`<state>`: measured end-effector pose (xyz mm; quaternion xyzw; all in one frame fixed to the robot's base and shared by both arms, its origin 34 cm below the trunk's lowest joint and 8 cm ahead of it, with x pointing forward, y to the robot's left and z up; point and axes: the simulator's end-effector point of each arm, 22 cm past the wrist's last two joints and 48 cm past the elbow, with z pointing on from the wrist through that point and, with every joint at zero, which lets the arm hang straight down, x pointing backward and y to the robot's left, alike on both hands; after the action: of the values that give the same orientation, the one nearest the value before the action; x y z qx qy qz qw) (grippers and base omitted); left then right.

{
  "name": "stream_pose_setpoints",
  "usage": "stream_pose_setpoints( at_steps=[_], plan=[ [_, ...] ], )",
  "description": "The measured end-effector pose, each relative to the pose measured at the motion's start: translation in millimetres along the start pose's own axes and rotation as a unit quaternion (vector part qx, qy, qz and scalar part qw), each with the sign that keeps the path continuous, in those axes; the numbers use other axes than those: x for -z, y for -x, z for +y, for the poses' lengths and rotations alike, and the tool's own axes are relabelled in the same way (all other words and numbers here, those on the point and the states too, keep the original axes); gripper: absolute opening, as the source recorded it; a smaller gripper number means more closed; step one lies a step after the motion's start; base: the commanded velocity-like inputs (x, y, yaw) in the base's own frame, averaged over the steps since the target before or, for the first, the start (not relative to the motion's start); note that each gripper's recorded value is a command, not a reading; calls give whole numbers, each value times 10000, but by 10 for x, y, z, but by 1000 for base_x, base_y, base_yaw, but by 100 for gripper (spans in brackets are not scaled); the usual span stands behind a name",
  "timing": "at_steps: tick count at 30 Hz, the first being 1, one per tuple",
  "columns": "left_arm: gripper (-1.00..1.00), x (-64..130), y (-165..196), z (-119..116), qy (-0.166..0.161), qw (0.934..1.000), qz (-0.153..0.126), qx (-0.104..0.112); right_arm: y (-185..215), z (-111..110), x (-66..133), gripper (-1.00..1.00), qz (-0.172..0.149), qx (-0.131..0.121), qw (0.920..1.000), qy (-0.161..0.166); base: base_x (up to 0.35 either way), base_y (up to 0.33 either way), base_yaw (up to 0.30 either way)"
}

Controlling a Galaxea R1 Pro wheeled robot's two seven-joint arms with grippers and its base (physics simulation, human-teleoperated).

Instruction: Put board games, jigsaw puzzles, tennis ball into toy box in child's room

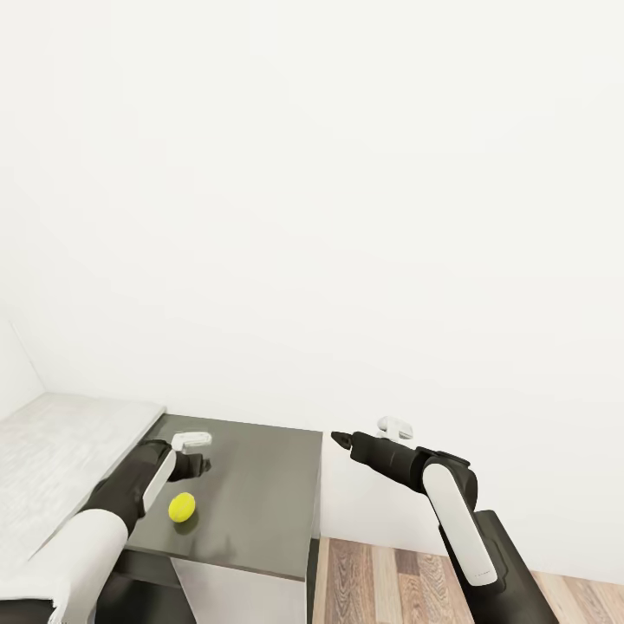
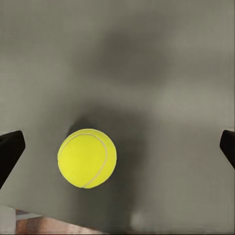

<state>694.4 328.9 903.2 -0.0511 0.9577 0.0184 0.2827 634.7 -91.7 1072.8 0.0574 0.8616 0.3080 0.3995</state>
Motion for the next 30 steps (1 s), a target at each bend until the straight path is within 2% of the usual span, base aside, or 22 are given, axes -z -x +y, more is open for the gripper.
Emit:
stream_pose_setpoints(
  at_steps=[3,8,17,23,30],
  plan=[
    [100,-67,-170,182,126,9997,195,44,0,2,0,100,-1,0,10000,2,0,0,0],
    [100,-98,-260,375,238,9992,282,144,2,4,1,100,-4,1,10000,4,0,0,0],
    [100,-160,-239,491,322,9993,18,182,-1,6,0,100,1,4,10000,5,0,0,0],
    [100,-160,-213,470,312,9994,-39,170,0,7,1,100,-1,5,10000,6,0,0,0],
    [100,-158,-93,459,308,9989,-313,145,3,7,2,100,-4,4,10000,6,0,0,0]
  ],
)
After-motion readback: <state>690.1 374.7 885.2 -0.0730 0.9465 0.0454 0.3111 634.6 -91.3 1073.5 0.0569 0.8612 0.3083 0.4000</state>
